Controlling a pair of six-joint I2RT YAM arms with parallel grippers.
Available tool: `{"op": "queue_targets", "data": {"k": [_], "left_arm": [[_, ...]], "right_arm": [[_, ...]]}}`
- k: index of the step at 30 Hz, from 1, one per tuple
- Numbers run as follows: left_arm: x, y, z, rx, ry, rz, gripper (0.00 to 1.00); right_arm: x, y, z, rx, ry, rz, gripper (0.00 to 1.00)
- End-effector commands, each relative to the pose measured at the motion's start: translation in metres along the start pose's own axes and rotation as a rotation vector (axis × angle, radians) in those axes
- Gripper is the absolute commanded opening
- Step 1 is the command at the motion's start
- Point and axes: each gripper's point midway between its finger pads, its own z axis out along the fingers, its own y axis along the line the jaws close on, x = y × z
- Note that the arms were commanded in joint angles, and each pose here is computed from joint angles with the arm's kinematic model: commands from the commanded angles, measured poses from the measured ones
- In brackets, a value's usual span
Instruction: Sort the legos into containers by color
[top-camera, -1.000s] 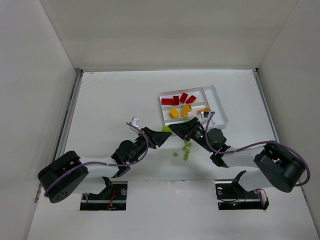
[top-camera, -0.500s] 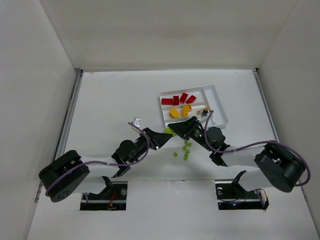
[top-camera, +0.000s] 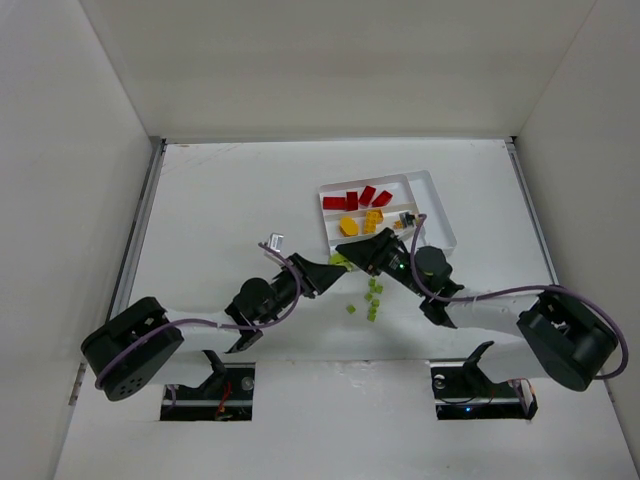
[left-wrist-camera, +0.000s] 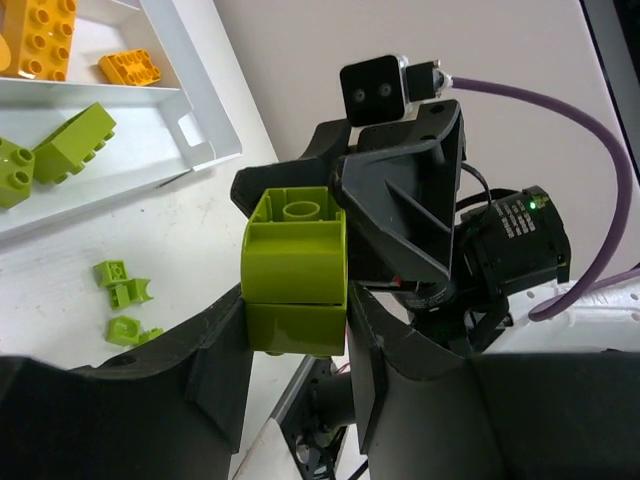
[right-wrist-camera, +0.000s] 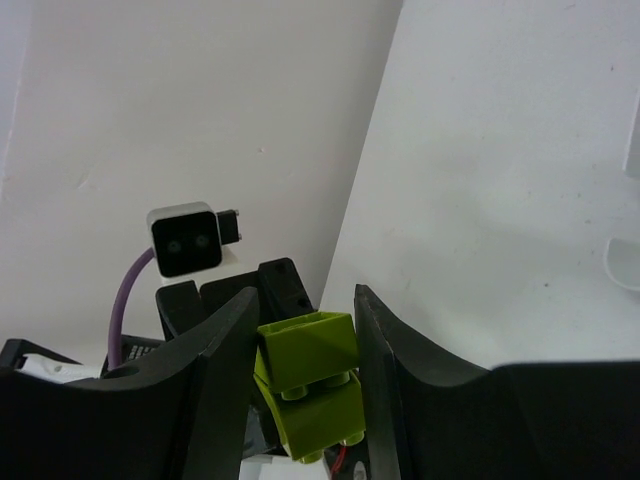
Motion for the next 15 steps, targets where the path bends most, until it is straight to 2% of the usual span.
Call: {"op": "queue_targets", "data": {"k": [1,9,12,15], "left_arm": [[-0.01,-0.057,0.0,0.226,-0.029,0.01,0.18],[0.0,-0.052,0.0,0.217,0.008,0.008,0.18],[-0.006,-0.052,-0.003,0.215,-0.013,0.01,0.18],[-0.015,-0.052,-0.003,0.208,-0.034,0.015,0.18]], "right_arm": [[-0.03,0.032,0.01,-0.064,-0.069,-0.095,0.36],[-0.052,0.027,0.017,-0.019,-0.115,-0.159,0.36],[-0.059,0.007,0.009,0.047,-0.154,-0.184,0.36],[-0.073,-0.029,-0.006,0.188,-0.219,-0.215,0.37]]}}
